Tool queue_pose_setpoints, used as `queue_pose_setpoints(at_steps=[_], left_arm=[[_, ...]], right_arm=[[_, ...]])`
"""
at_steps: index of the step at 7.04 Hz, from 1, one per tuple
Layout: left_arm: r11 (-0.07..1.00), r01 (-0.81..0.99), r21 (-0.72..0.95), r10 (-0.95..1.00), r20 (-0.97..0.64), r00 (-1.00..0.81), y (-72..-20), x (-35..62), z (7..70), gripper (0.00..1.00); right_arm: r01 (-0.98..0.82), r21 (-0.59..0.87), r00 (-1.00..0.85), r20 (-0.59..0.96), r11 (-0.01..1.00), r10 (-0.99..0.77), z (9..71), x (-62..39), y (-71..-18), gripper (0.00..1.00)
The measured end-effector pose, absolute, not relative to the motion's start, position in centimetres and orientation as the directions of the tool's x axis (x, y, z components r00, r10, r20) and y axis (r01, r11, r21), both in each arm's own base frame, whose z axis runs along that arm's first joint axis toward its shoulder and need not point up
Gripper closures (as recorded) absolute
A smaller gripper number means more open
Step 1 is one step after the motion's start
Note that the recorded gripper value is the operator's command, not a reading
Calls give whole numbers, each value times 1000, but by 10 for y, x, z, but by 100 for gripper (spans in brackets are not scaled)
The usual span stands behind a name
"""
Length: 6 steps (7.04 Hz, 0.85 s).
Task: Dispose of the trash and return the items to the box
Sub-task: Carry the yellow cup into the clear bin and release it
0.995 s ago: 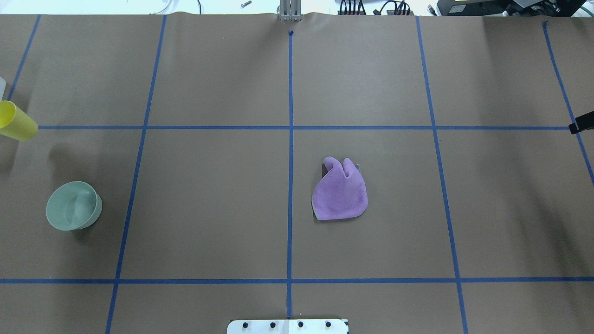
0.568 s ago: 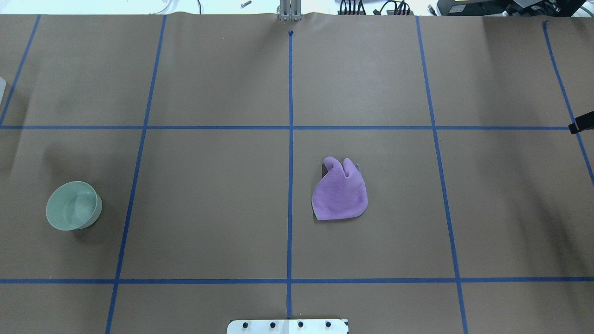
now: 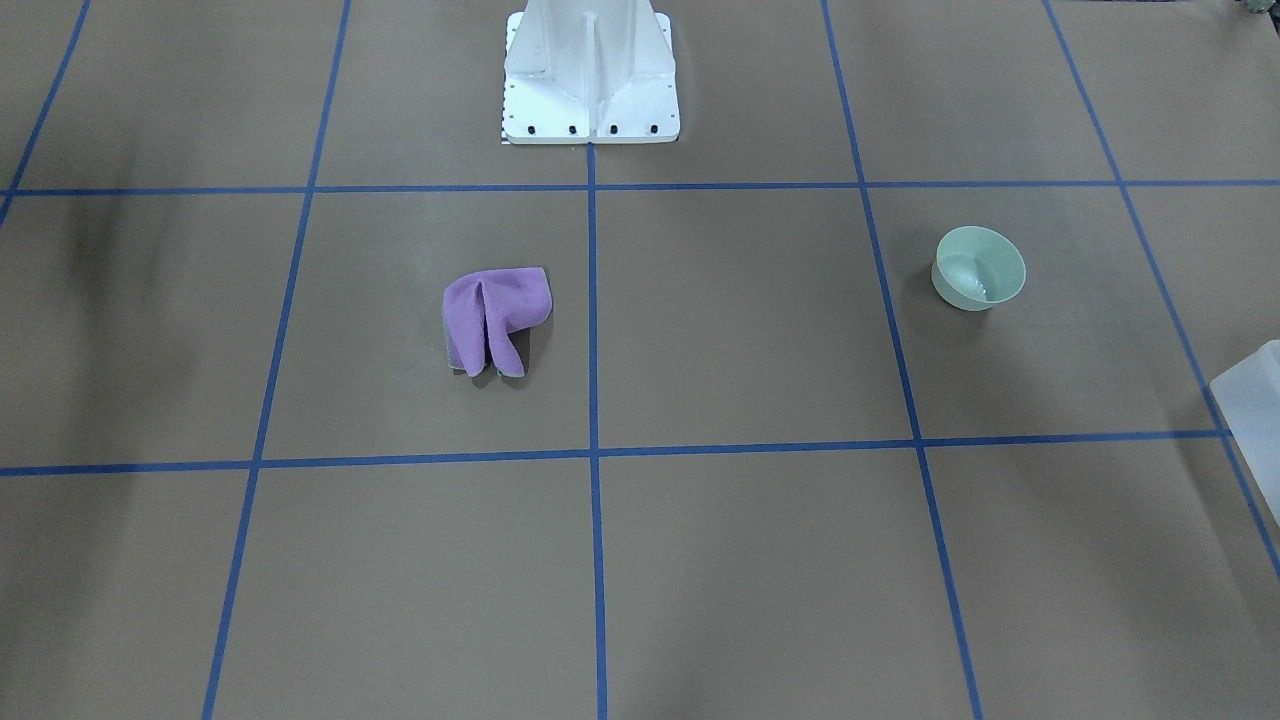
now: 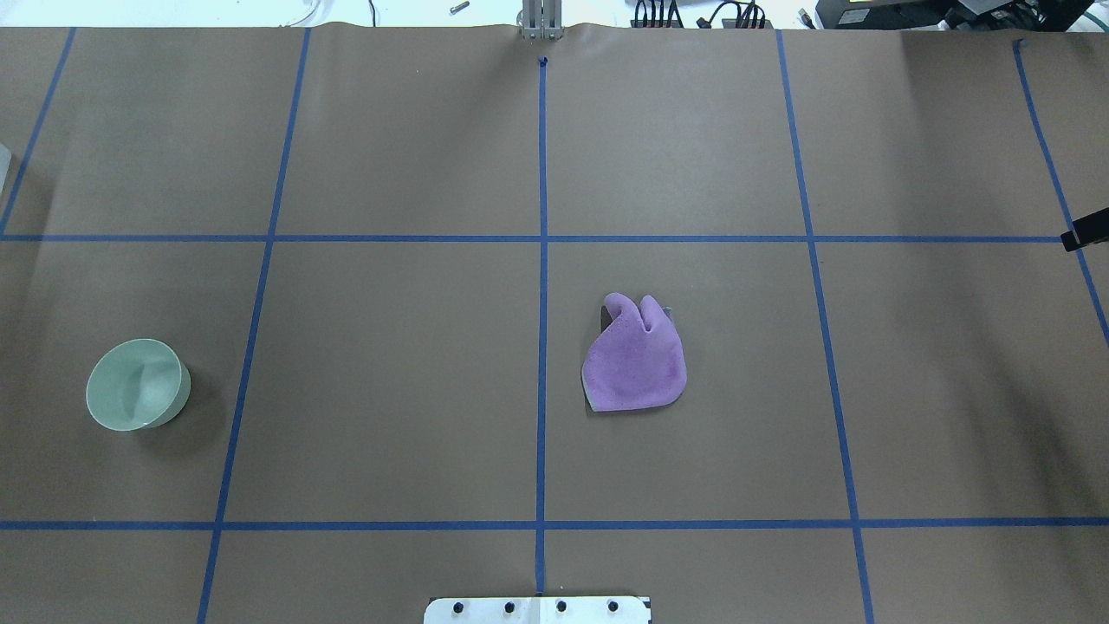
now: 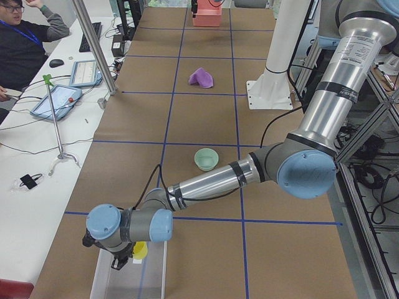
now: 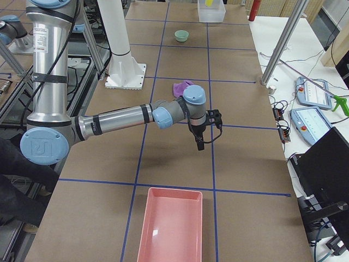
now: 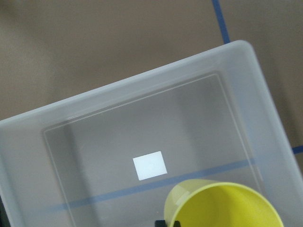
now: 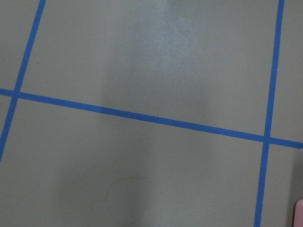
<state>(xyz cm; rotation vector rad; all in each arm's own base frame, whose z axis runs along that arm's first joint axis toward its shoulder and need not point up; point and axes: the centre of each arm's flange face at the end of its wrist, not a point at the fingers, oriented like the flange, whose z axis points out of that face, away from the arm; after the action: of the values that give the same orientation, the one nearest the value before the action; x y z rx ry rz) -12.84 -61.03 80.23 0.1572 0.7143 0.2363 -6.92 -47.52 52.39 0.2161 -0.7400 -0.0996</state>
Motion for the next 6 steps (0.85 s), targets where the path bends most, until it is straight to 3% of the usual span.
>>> queue_pose_setpoints(at_steps=[1,2,3,4,5,6], left_arm=[[962,-169,216,268,-606,749,-601,-127,832,100],[963,-177,204,265,-585,767,-593,-126,850,91],[963,-181,197,264,-574,775,-588,-125,860,54],[964,-183,195,263,-570,779,-586,-124,865,41],[963,-185,195,265,-567,780,-586,-123,865,0],[961,-189,202,272,-564,780,-587,-122,865,1]], right_arm=[[14,231,735,657,973,-167,524,-69,-475,0],[14,231,735,657,973,-167,523,-69,-476,0],[14,233,735,657,972,-168,523,-70,-476,0],[14,233,735,657,972,-168,523,-70,-476,0],[14,233,735,657,972,-168,523,-70,-477,0],[14,233,735,657,972,-168,522,-70,-477,0]])
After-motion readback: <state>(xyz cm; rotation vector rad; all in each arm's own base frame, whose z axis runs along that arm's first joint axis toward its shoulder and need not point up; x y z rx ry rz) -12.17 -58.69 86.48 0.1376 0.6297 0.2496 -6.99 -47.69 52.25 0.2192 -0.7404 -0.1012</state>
